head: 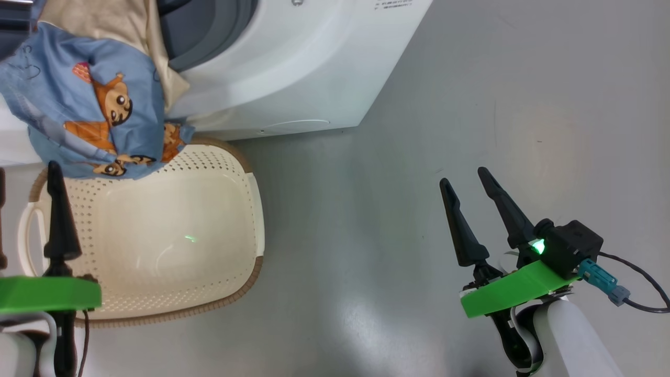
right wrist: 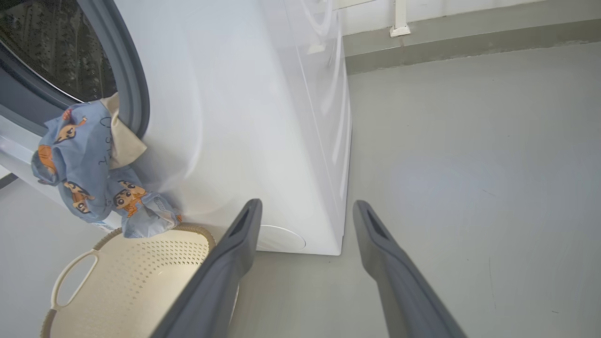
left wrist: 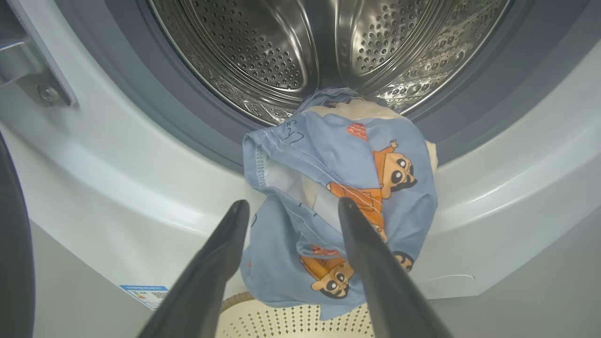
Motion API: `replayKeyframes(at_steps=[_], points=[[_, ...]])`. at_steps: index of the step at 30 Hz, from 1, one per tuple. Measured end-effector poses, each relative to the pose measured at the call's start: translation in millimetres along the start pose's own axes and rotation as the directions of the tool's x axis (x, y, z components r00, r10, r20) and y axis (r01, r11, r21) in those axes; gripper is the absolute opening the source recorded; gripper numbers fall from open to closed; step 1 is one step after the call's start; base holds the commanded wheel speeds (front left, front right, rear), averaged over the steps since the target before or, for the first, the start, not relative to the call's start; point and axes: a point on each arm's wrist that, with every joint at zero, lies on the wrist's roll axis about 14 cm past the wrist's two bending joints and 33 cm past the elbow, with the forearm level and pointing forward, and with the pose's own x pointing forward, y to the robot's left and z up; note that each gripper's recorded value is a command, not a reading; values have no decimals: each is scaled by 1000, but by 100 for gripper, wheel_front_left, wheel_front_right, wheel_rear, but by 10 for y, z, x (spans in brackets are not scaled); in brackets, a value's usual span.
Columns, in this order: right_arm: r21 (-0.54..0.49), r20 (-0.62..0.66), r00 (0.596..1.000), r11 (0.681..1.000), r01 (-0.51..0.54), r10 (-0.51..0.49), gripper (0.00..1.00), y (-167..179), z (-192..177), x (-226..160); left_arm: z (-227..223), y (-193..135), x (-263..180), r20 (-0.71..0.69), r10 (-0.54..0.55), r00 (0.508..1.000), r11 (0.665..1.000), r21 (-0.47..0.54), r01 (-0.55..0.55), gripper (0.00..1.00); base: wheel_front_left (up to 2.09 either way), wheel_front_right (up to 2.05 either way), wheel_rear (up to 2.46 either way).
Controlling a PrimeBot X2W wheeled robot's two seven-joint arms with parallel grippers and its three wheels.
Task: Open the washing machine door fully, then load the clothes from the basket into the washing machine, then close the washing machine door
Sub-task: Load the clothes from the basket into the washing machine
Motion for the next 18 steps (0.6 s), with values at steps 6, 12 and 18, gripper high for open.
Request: replayKeyframes(at_steps=[6,12,18], points=[[-2,0,1000,1000,-3,3,100,9,0,4,-91,40,-137,-31,28,999,1000,-12,-29,100,0,0,0],[-5,2,1000,1000,-7,7,100,23,7,8,-187,112,-267,-69,51,996,999,-8,-52,100,0,0,0],[-6,6,1000,1000,-8,8,100,28,24,10,-260,143,-388,-96,77,992,997,-24,-80,100,0,0,0]])
